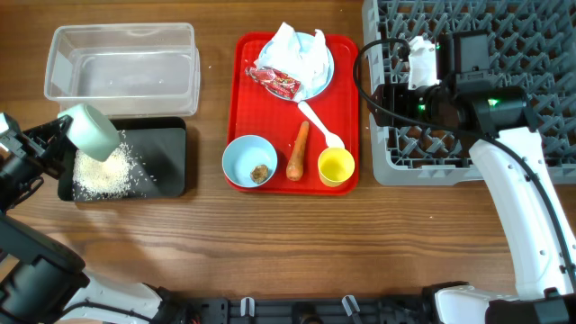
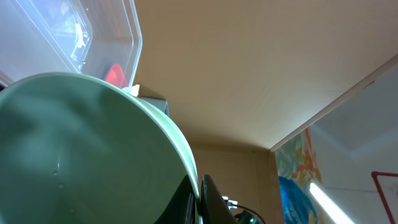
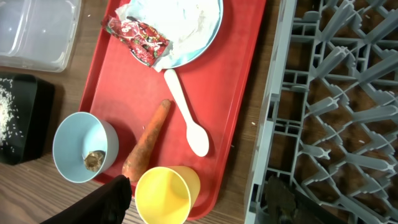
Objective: Sort waste into correct bins and load items into the dishwasher rack
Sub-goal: 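Carry the emptied green bowl back toward the red tray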
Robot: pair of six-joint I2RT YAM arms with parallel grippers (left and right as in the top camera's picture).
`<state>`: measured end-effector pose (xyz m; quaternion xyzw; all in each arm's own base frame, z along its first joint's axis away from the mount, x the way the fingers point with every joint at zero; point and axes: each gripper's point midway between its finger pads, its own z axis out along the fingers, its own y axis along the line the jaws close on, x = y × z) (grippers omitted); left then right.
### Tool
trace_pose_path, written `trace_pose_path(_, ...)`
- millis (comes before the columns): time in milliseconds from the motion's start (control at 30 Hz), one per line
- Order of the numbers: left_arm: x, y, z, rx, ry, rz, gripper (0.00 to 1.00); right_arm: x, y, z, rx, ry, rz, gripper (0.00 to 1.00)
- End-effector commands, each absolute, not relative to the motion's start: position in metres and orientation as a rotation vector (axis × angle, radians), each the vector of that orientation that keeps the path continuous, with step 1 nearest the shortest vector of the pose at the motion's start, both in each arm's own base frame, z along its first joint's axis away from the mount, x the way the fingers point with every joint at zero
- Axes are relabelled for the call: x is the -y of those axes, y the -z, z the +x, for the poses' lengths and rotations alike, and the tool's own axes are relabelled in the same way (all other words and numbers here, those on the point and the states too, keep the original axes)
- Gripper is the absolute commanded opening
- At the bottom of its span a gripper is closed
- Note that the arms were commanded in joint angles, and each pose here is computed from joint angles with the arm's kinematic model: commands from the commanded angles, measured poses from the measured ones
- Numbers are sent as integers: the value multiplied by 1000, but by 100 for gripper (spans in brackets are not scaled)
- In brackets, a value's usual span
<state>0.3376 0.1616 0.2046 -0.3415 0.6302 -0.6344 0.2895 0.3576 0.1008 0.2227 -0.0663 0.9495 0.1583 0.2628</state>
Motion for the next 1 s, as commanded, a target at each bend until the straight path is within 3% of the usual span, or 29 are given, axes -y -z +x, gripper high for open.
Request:
trace_pose_path(0, -157, -208, 339, -1661, 1730, -889, 4, -98, -230, 360, -2555, -415, -155, 73)
trace_pose_path(267, -94, -235, 361, -1804, 1713, -586, 4, -98, -231, 360, -2552, -415, -155, 73)
trace_pose_path(567, 37, -239, 411, -2150, 1399, -149, 4, -98, -231, 360, -2552, -416, -155, 74)
trace_pose_path(667, 83, -221, 428, -2244, 1203, -49, 4, -98, -230, 360, -2553, -416, -154, 74)
trace_pose_path(767, 110, -183, 443, -2378, 747, -37, 4, -98, -229, 359, -2558, -416, -154, 73)
trace_pose_path(967, 177, -150, 434, -2393, 222, 321, 4, -98, -226, 359, -2570, -415, -152, 73)
